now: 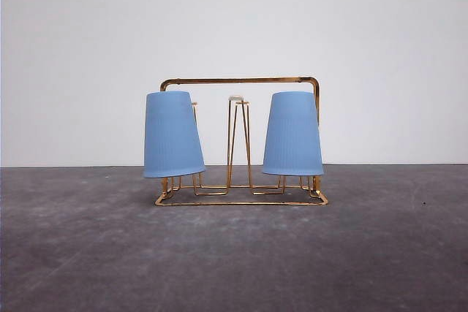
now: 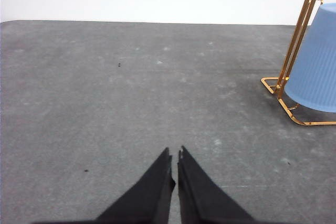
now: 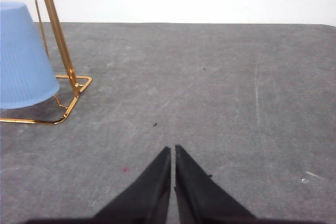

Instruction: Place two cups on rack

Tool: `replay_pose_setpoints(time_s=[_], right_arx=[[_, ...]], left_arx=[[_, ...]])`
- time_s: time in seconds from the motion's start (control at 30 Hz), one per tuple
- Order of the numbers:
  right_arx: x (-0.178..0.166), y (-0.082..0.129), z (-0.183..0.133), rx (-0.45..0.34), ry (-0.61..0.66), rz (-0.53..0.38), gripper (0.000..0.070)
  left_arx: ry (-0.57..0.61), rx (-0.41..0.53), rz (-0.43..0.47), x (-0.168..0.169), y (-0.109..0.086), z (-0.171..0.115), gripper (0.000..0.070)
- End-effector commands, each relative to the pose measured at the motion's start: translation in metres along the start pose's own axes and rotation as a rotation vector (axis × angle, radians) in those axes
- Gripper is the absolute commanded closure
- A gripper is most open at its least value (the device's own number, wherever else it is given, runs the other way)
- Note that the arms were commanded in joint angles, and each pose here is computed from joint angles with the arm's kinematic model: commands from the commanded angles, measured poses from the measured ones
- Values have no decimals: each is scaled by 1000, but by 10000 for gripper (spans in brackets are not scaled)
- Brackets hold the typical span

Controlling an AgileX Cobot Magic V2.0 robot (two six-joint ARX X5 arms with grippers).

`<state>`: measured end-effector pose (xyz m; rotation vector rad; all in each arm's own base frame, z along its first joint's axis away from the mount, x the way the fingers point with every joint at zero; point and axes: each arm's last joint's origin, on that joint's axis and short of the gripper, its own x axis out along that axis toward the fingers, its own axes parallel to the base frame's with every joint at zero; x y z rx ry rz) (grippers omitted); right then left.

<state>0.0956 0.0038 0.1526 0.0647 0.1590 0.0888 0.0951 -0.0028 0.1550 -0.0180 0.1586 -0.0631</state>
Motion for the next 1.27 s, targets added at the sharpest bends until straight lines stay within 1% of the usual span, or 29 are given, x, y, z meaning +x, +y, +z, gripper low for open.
replay_pose_setpoints(time_s=[0.0, 1.23], right_arx=[[0, 0, 0, 10, -8, 0, 689], [0, 0, 0, 10, -8, 0, 689]], left_arx=[[14, 3, 1, 1, 0, -5, 700], [14, 3, 1, 1, 0, -5, 700]])
